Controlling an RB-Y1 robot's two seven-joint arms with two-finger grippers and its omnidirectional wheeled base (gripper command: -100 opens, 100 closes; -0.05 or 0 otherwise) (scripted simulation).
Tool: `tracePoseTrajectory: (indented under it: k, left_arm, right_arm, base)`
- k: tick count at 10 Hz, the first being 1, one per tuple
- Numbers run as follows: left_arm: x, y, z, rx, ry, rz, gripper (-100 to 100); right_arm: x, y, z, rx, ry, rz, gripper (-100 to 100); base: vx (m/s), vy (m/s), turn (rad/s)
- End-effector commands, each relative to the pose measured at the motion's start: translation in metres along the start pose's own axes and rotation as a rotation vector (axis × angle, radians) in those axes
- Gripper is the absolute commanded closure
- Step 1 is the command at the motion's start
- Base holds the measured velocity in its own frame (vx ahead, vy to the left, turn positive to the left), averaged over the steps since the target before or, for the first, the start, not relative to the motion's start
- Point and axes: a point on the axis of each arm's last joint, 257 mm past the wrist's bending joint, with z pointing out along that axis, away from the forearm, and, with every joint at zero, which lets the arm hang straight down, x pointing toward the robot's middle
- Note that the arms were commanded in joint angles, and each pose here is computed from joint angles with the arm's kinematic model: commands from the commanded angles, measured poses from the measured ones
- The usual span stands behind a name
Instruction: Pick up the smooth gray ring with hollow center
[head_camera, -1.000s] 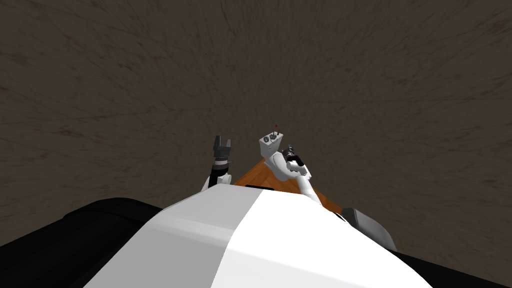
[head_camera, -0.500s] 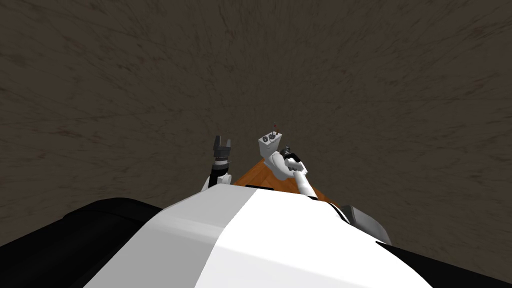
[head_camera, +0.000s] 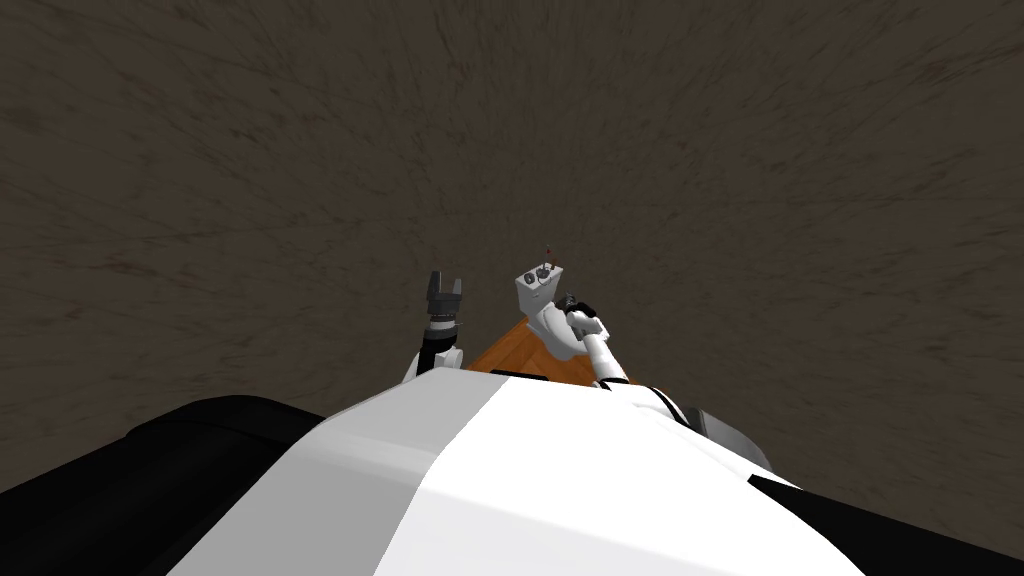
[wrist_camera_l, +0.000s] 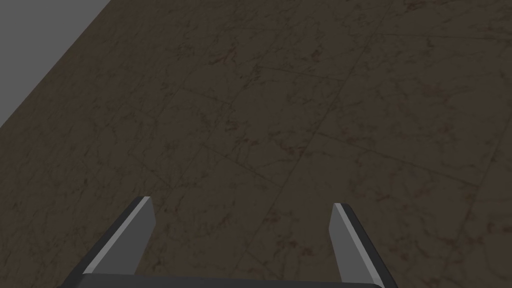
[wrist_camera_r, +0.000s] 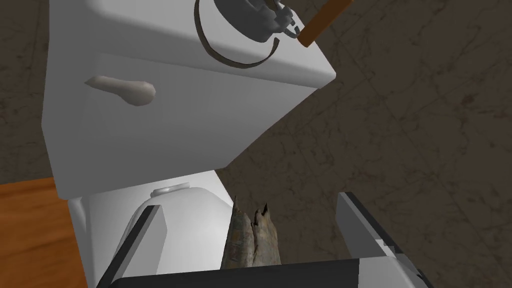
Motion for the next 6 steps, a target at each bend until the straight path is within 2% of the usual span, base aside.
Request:
tracePoseTrajectory:
  k: [1,2,4,5,6]
  left_arm:
    - [0.000,0.000,0.000,0.000,0.000,0.000,0]
    - [0.000,0.000,0.000,0.000,0.000,0.000,0]
    - [0.000,0.000,0.000,0.000,0.000,0.000,0]
    - [0.000,0.000,0.000,0.000,0.000,0.000,0]
    - [0.000,0.000,0.000,0.000,0.000,0.000,0]
  right_arm:
    - [0.001,-0.009,0.008,0.036,-0.018,0.032,-100]
    - [0.009,-0.019,0.013,0.080,-0.028,0.087,-100]
    - [0.005,-0.023,0.017,0.092,-0.043,0.088,-100]
    - [0.015,-0.032,0.023,0.137,-0.053,0.140,-100]
    - [0.012,-0.035,0.025,0.144,-0.063,0.140,-100]
  base:
    - [0.006,-0.010,-0.014]
    - [0.012,-0.014,-0.022]
    - [0.009,-0.008,-0.002]
    - [0.013,-0.013,-0.023]
    - [0.017,-0.011,-0.006]
